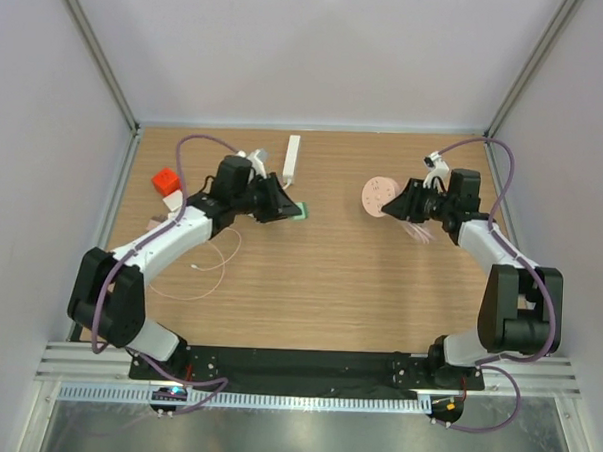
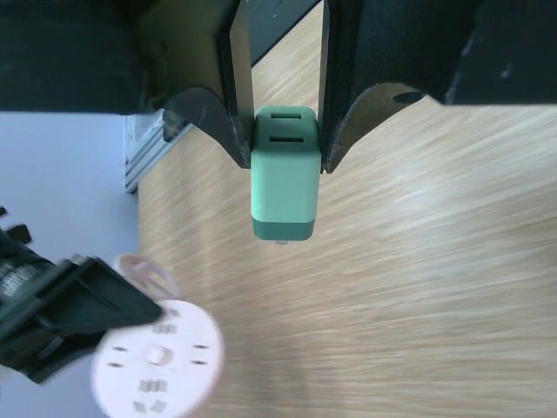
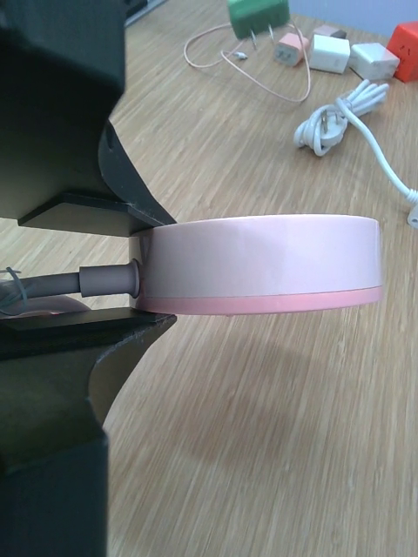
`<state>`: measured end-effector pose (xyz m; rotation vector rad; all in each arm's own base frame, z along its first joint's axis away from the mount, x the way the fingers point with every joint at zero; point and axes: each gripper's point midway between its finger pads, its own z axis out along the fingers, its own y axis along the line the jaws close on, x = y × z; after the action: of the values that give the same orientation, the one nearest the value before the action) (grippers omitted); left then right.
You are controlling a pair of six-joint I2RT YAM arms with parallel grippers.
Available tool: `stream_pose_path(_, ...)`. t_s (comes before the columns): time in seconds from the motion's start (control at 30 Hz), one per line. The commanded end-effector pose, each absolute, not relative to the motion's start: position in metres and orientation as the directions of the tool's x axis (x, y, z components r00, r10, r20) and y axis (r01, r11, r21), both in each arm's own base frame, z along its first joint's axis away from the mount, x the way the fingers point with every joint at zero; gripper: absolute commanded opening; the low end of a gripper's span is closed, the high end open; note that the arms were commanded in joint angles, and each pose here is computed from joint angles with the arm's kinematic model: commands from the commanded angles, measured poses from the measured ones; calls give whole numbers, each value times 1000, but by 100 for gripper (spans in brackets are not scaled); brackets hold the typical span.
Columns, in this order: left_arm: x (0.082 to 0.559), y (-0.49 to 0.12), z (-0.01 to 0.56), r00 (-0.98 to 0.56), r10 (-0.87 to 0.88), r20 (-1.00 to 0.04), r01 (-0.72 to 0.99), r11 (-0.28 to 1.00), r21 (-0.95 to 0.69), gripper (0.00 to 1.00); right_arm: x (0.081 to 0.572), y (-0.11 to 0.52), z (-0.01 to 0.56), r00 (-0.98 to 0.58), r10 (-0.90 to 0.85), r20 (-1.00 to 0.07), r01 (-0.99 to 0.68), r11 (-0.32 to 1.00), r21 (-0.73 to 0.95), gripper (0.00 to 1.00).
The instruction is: Pull the plug off the socket
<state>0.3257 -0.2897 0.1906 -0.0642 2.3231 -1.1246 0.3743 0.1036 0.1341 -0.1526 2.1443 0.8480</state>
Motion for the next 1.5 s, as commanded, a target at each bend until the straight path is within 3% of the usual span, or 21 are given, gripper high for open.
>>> stream_pose_path(0.0, 332, -251, 198, -812, -310, -495, 229, 611, -758, 0, 381, 115, 165, -588, 158, -793, -488, 713, 503, 1)
stream_pose_path(0.23, 343, -135, 167, -667, -605, -435, -101, 652, -751, 0, 380, 117, 162, -602, 159, -782, -491, 699, 520, 1)
stream_pose_path(0.37, 345, -41, 141, -468, -797, -383, -379, 572, -728, 0, 381, 118, 161, -607, 158, -779, -493, 694, 524, 1)
stream_pose_path(0.47, 340, 2, 133, -364, -851, -378, -487, 521, -702, 0, 380, 119, 160, -610, 158, -777, -494, 691, 528, 1)
stream_pose_path(0.7, 353, 52, 127, -270, -888, -373, -516, 460, -722, 3, 381, 119, 159, -614, 158, -773, -493, 688, 533, 1)
stream_pose_path(1.03, 395, 66, 114, -330, -900, -283, -414, 408, -814, 15, 380, 119, 156, -620, 155, -769, -493, 686, 535, 1)
stream_pose_path(1.13, 400, 69, 110, -328, -902, -281, -418, 406, -813, 21, 381, 119, 155, -622, 154, -767, -492, 686, 536, 1)
stream_pose_path(1.17, 401, 71, 104, -329, -905, -271, -433, 399, -808, 29, 381, 119, 155, -623, 154, -767, -490, 687, 537, 1)
stream_pose_path(1.37, 400, 80, 94, -317, -911, -263, -472, 392, -789, 57, 382, 119, 152, -630, 153, -762, -486, 687, 540, 1)
stream_pose_path(1.47, 398, 81, 94, -319, -911, -263, -476, 393, -787, 65, 382, 119, 151, -631, 152, -760, -486, 686, 541, 1)
